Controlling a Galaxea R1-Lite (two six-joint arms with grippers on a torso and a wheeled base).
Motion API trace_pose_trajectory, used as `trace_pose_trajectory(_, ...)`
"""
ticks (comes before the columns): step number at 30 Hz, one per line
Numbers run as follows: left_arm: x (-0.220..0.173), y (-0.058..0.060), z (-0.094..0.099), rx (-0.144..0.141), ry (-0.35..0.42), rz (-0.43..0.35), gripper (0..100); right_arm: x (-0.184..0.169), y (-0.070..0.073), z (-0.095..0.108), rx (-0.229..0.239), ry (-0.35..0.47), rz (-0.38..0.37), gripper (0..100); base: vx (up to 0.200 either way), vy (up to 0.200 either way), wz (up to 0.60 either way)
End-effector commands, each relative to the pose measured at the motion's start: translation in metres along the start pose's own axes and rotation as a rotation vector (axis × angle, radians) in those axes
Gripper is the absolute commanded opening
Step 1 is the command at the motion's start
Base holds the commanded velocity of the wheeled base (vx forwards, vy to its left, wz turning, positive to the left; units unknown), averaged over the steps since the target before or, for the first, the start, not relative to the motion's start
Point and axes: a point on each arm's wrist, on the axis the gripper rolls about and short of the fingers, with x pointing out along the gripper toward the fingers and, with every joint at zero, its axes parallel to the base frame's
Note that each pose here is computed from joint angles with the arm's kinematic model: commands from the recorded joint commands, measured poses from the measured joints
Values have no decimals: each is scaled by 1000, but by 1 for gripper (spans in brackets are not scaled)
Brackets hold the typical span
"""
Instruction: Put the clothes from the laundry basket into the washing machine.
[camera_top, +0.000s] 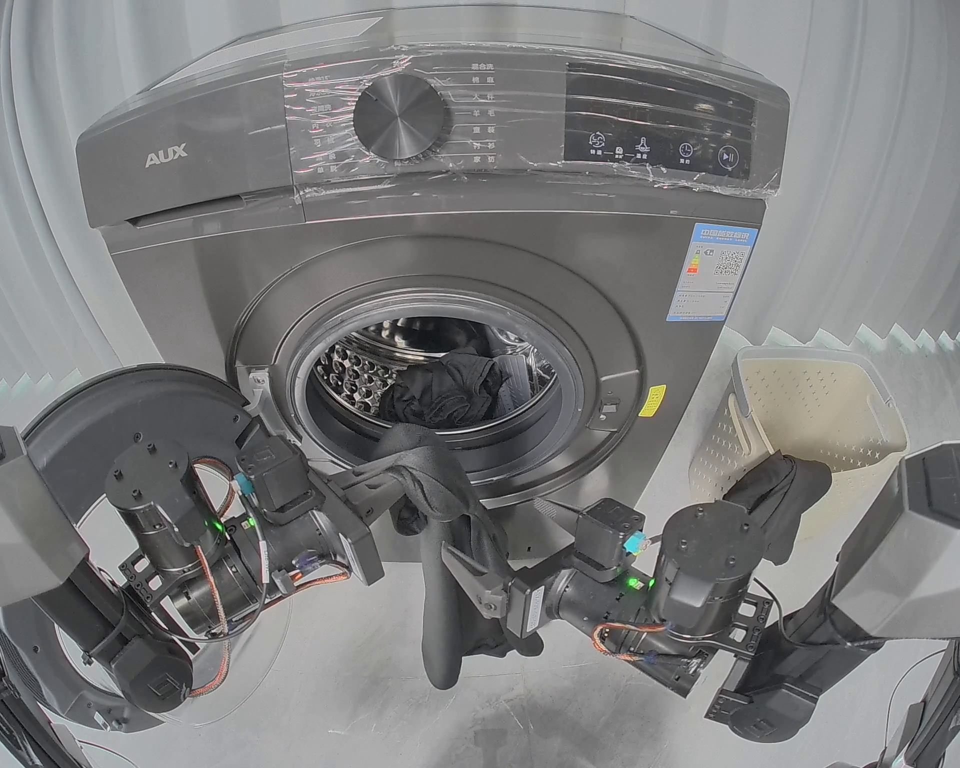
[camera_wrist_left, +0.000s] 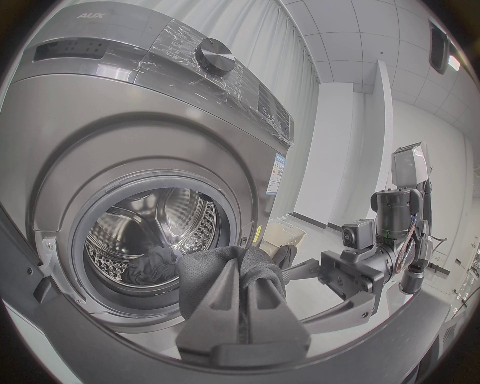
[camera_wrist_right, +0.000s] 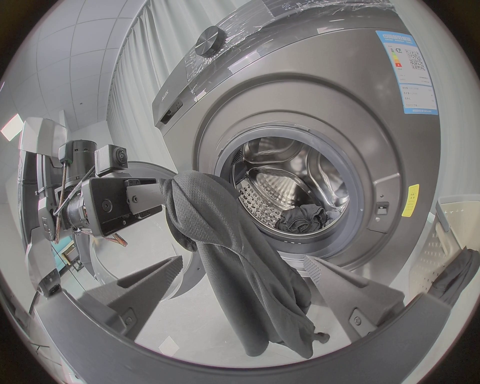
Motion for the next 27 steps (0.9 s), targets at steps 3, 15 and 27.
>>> trace_pose_trajectory(3, 1, 0, 0, 0, -1, -2, 0, 17, 0, -12, -5, 14, 3, 100, 0, 0, 0)
trace_pose_trajectory(15, 2, -2, 2, 1, -9, -13, 0, 53, -1, -23, -20, -29, -6, 100, 0, 0, 0)
trace_pose_trajectory(27, 2, -3, 2, 1, -9, -16, 0, 69, -9, -25, -14, -57, -34, 0, 0, 0, 0)
